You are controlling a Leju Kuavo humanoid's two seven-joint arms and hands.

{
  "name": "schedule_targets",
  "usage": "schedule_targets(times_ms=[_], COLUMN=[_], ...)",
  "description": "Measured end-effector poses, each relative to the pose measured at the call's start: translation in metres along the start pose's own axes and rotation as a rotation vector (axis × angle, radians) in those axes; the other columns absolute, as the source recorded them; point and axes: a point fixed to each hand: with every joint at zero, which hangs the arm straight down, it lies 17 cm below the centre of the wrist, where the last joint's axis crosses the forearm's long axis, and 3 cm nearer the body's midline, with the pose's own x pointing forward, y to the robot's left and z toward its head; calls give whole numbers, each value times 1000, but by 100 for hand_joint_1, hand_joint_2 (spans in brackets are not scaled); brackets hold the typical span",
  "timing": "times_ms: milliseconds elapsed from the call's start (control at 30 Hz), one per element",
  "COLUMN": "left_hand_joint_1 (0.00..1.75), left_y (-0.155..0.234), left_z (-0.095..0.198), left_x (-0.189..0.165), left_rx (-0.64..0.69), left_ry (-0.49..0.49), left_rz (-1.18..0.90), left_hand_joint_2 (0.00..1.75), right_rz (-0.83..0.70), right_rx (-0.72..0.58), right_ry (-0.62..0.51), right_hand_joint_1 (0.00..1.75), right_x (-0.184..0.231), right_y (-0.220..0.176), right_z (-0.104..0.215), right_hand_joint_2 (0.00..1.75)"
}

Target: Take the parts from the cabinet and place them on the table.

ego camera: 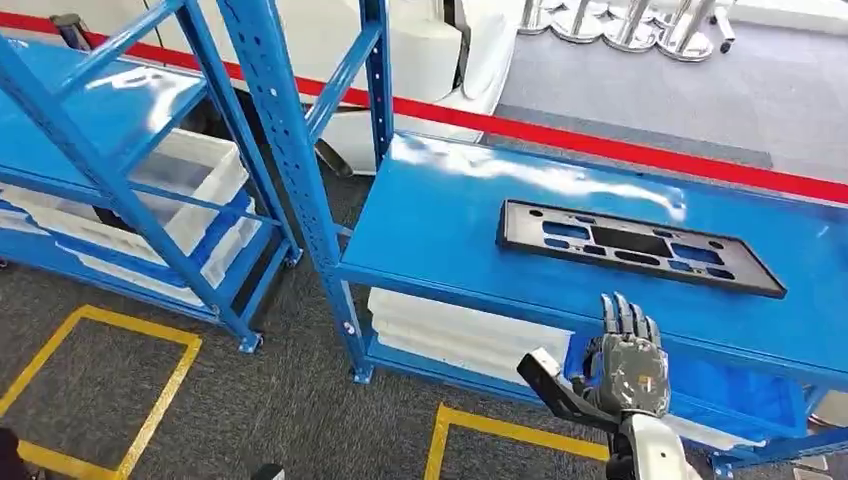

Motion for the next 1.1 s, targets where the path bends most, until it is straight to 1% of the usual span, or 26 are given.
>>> schedule_targets(times_ms=[133, 233, 433, 600, 767, 900, 1100], left_hand_joint_1=[0, 0, 0, 0, 0, 0, 0], left_y=[1, 10, 14, 14, 2, 0, 0], left_z=[0, 1, 4, 4, 3, 4, 3], left_x=[1, -2, -10, -9, -8, -9, -6], left_rx=[3, 14, 20, 20, 7, 5, 5], left_ry=[-1, 4, 20, 13, 7, 6, -3], left_rz=[3, -3, -5, -3, 14, 17, 19], left_hand_joint_2=[0, 0, 0, 0, 0, 0, 0], right_rz=[-6, -7, -9, -11, 3, 9, -14], right_rx=[-23, -23, -20, -45, -46, -41, -8], right_ry=[-6, -8, -11, -5, 13, 18, 22], right_hand_joint_1=[0, 0, 0, 0, 0, 0, 0], right_x=[2, 3, 4, 2, -9, -14, -13], right_y=[-11, -11, -11, -23, -27, -30, -25], right_z=[-3, -2, -1, -3, -2, -3, 0], right_hand_joint_2=[175, 175, 175, 175, 175, 175, 175])
